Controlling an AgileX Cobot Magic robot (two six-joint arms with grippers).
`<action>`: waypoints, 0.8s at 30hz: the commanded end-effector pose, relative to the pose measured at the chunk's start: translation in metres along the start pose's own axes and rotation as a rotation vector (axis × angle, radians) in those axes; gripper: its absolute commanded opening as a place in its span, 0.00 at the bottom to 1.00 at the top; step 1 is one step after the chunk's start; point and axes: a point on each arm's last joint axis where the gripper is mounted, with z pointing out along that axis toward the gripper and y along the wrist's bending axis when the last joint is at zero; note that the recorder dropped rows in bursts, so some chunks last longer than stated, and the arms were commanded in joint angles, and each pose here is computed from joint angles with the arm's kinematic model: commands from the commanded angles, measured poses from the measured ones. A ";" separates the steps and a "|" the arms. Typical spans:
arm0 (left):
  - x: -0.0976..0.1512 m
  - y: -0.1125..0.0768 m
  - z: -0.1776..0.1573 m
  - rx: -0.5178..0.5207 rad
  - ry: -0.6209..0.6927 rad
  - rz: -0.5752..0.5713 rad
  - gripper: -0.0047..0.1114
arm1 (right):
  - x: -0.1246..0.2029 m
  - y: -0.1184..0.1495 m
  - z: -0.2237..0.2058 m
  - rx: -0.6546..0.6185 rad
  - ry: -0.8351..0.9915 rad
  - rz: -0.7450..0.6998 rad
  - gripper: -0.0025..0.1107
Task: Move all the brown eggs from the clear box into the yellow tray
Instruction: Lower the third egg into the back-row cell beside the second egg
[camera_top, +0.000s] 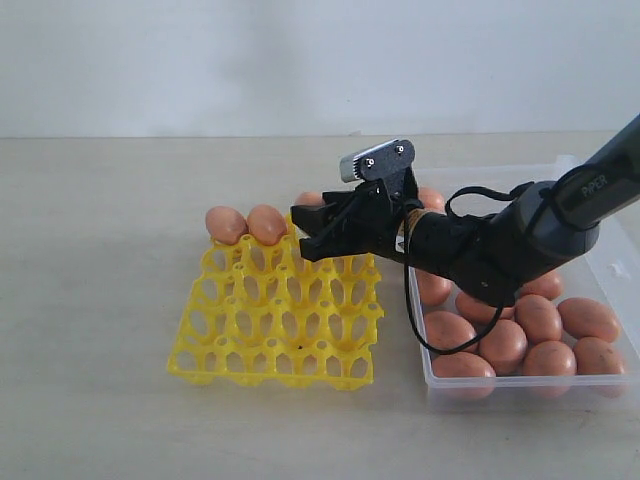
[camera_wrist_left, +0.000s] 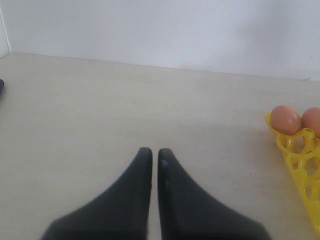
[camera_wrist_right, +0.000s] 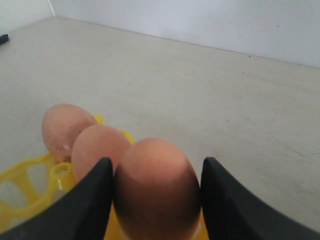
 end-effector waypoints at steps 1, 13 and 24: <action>0.000 0.000 0.000 -0.003 -0.008 0.003 0.08 | -0.001 0.001 0.001 -0.004 -0.002 -0.014 0.02; 0.000 0.000 0.000 -0.003 -0.008 0.003 0.08 | 0.007 -0.001 0.008 -0.024 -0.022 -0.007 0.13; 0.001 0.000 0.000 -0.003 -0.005 0.003 0.08 | 0.010 0.000 0.008 -0.033 0.012 -0.027 0.56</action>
